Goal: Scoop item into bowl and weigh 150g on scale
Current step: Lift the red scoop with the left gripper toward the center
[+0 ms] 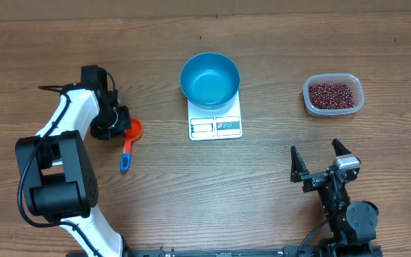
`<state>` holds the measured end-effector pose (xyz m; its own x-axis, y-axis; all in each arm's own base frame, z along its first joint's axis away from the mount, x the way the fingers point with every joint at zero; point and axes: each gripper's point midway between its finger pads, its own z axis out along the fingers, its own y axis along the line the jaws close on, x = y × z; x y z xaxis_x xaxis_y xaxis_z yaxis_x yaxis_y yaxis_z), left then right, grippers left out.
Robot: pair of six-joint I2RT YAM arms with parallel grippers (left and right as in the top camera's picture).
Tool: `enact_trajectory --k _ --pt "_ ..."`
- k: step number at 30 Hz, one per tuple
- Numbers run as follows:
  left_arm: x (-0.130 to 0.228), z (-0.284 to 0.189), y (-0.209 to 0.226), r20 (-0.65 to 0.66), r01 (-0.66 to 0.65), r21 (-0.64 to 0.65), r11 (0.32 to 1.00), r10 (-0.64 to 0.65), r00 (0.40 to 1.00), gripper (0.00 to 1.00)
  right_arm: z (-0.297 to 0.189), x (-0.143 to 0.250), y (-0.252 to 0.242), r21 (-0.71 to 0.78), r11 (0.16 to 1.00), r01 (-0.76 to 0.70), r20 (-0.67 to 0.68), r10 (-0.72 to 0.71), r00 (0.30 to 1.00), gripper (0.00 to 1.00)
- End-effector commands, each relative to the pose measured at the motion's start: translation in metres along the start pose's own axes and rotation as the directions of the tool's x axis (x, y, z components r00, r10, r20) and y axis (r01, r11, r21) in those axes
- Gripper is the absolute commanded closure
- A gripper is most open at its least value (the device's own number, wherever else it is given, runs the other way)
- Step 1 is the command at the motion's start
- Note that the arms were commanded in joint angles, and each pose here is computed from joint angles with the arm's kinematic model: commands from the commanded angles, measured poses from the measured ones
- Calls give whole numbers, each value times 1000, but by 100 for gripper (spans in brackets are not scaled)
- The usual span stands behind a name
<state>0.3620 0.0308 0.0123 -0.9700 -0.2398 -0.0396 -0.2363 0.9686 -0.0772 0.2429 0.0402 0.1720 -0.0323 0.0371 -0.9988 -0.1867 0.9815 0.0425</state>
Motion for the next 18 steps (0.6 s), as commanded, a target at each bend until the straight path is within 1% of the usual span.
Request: enact_trajectory --k 1,6,7,9,12,13,15,18 --pt "-25 -40 -5 96 84 27 996 -86 992 96 0 2 0 4 1000 -2 4 2 1000 0" --pt "-37 -102 -11 202 150 66 986 -161 966 96 0 2 0 4 1000 -2 4 2 1000 0" --pt "-38 -123 -13 241 180 87 980 -196 951 96 0 2 0 4 1000 -2 4 2 1000 0" --pt "-35 -147 -14 282 247 127 961 -274 920 95 0 2 0 4 1000 -3 4 3 1000 0" --pt "-21 -181 -15 309 380 205 902 -428 849 96 0 2 0 4 1000 -2 4 2 1000 0" --pt "-15 -191 -15 304 435 231 870 -489 817 96 0 2 0 4 1000 -2 4 2 1000 0" --pt "-2 -203 -14 280 522 269 809 -585 761 96 0 2 0 4 1000 -2 4 2 1000 0" --pt "16 -212 -13 232 619 288 731 -680 695 96 0 2 0 4 1000 -2 4 2 1000 0"
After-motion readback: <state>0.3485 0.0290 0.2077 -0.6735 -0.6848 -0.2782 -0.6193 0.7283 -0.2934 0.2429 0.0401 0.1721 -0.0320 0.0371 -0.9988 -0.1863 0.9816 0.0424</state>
